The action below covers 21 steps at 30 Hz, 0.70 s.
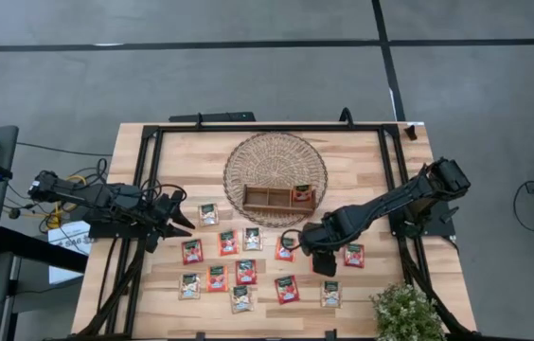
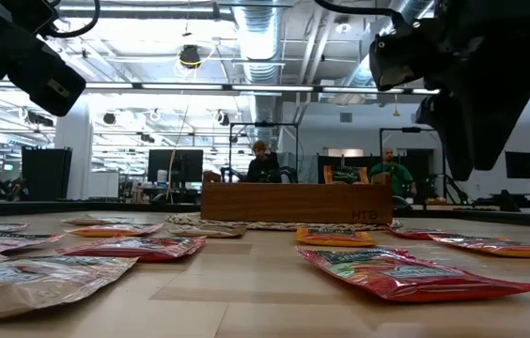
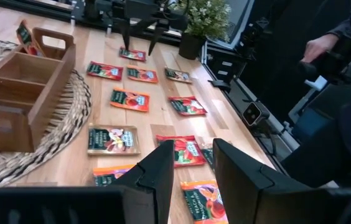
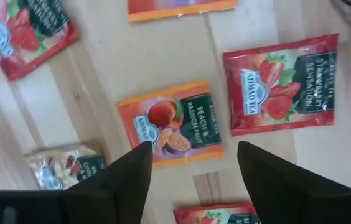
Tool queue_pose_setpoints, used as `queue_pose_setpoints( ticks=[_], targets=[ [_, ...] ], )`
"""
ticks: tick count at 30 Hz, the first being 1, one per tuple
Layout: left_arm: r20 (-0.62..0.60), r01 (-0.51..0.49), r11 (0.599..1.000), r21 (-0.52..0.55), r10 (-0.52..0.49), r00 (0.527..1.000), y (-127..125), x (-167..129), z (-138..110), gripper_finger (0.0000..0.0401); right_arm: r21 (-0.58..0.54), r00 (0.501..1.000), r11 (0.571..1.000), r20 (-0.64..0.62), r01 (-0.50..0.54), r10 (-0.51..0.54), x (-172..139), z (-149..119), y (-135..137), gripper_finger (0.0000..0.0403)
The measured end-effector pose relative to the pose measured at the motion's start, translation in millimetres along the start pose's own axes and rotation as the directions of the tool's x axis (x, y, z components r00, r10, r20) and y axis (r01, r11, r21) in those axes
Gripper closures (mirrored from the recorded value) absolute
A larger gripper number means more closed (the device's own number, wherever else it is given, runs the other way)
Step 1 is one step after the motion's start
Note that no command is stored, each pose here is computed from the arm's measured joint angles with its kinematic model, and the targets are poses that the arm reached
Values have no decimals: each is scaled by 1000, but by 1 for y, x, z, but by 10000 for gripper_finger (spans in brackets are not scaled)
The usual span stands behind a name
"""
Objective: Pick & Place Tea
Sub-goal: Put the orange tea bag into the right section of the wooden organizer
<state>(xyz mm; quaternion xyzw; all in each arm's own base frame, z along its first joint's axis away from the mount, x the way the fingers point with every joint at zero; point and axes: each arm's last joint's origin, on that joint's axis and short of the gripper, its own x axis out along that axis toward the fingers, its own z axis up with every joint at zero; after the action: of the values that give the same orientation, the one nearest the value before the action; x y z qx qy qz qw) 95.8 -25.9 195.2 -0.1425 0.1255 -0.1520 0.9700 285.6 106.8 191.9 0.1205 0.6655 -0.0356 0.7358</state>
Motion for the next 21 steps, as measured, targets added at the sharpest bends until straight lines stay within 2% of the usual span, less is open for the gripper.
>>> queue_pose_setpoints(
  ticks=[12, 21],
  targets=[
    [-1, 0, 1000, 0, 0, 1000, 0, 0, 0, 298, 81, 999, 996, -45, 20, -16, 33, -18, -16, 174],
    [-2, 0, 1000, 0, 0, 1000, 0, 0, 0, 298, 129, 1000, 992, -8, -8, 9, 48, -21, -26, 177]
  ],
)
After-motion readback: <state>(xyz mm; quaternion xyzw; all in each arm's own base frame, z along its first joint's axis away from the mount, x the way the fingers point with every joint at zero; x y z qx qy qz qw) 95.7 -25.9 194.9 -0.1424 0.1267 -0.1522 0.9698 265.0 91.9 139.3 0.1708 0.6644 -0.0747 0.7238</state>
